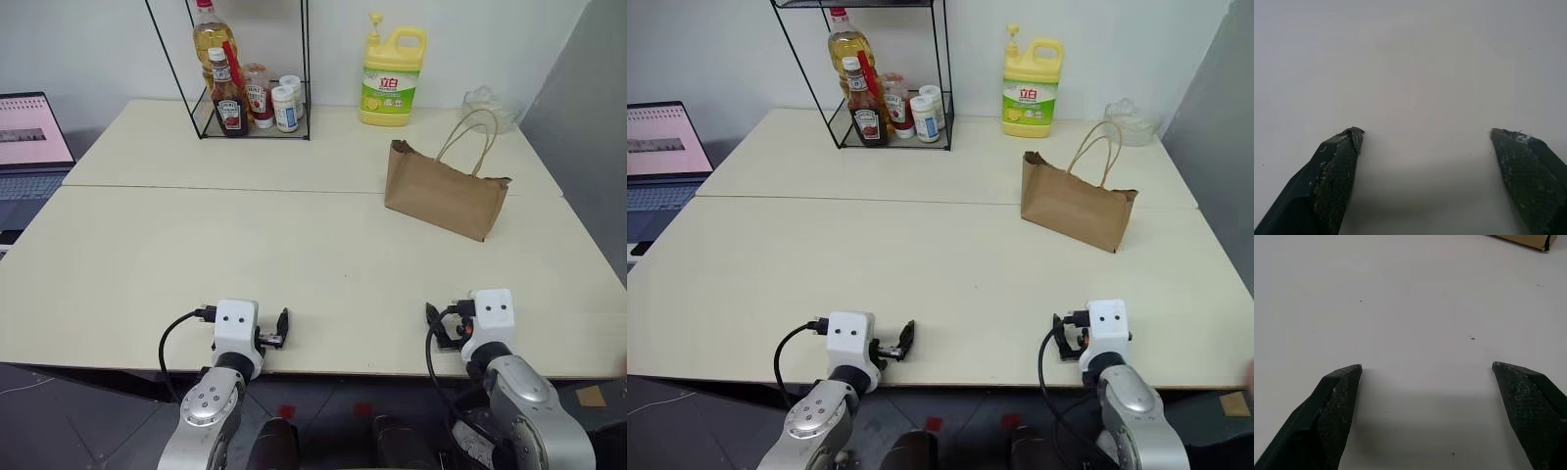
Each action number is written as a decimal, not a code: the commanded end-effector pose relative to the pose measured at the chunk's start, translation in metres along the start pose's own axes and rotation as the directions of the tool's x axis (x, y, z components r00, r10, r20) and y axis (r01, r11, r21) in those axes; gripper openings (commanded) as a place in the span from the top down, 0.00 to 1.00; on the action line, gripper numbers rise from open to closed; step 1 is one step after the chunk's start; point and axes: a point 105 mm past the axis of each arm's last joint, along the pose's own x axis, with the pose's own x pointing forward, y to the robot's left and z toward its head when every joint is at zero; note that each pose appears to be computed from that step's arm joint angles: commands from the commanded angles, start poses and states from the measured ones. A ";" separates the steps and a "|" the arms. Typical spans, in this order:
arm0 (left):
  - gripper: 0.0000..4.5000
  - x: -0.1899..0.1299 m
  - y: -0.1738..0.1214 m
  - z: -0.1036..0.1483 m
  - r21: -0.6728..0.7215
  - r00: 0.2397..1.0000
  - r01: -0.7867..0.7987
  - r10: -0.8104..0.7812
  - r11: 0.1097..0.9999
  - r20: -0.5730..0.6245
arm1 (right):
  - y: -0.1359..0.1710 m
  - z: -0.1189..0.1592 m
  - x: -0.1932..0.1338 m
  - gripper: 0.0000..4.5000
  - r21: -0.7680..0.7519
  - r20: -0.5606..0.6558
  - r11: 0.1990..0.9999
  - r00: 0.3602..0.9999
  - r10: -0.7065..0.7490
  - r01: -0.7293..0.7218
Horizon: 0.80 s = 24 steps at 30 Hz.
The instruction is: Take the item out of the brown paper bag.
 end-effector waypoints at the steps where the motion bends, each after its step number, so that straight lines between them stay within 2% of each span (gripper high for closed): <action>1: 0.01 -0.003 0.011 -0.011 0.015 0.997 -0.056 0.056 0.998 -0.044 | 0.001 0.011 -0.001 0.00 -0.009 0.046 1.000 0.999 0.001 -0.001; 24: 0.01 0.009 0.012 0.000 0.006 0.997 -0.075 0.075 0.997 -0.004 | -0.007 0.017 0.000 0.00 -0.022 0.069 0.999 0.997 -0.026 0.027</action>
